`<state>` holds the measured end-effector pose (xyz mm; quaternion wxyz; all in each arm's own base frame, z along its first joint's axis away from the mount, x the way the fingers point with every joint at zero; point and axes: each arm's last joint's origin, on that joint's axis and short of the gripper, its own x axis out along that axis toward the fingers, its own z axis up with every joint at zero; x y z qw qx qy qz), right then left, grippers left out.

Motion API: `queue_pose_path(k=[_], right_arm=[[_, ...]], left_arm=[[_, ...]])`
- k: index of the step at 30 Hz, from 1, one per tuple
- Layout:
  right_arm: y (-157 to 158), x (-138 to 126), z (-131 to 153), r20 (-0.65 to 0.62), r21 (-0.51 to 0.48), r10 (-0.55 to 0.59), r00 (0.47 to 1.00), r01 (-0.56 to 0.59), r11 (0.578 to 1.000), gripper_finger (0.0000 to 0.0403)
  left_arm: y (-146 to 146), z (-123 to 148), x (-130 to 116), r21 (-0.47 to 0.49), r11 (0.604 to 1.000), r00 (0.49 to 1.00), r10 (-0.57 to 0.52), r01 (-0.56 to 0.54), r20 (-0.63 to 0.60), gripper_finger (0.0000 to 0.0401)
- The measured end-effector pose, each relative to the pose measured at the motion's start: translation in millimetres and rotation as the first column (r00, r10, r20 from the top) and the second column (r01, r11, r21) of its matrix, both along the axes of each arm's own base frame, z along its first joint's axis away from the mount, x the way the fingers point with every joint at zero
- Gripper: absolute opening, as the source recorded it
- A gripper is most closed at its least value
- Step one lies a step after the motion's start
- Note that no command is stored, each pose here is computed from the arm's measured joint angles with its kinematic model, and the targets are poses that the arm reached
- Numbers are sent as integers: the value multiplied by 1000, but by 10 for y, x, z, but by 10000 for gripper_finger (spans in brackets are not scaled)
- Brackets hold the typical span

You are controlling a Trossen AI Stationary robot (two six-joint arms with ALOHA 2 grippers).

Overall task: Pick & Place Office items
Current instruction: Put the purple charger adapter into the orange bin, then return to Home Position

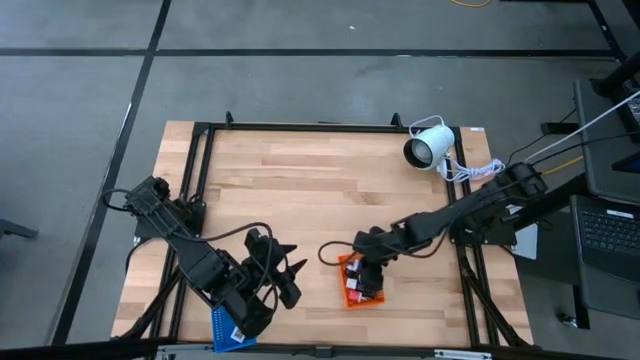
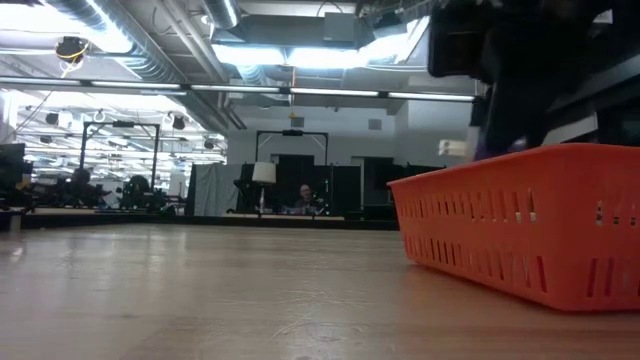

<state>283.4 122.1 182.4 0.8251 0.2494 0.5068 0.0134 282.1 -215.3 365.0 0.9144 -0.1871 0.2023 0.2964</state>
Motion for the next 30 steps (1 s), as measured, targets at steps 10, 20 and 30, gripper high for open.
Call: queue_pose_path(k=[10,20,30], right_arm=[[-62,102,61,15,16,0,1000,0,1000,229],[-64,149,247,76,10,-78,994,78,997,375],[-59,148,264,80,-11,-14,997,15,1000,388]], left_arm=[[14,11,1,33,999,999,27,-28,32,189],[-5,35,-31,-19,992,977,128,-127,172,192],[-54,-50,-20,-277,960,999,19,-29,-39,185]])
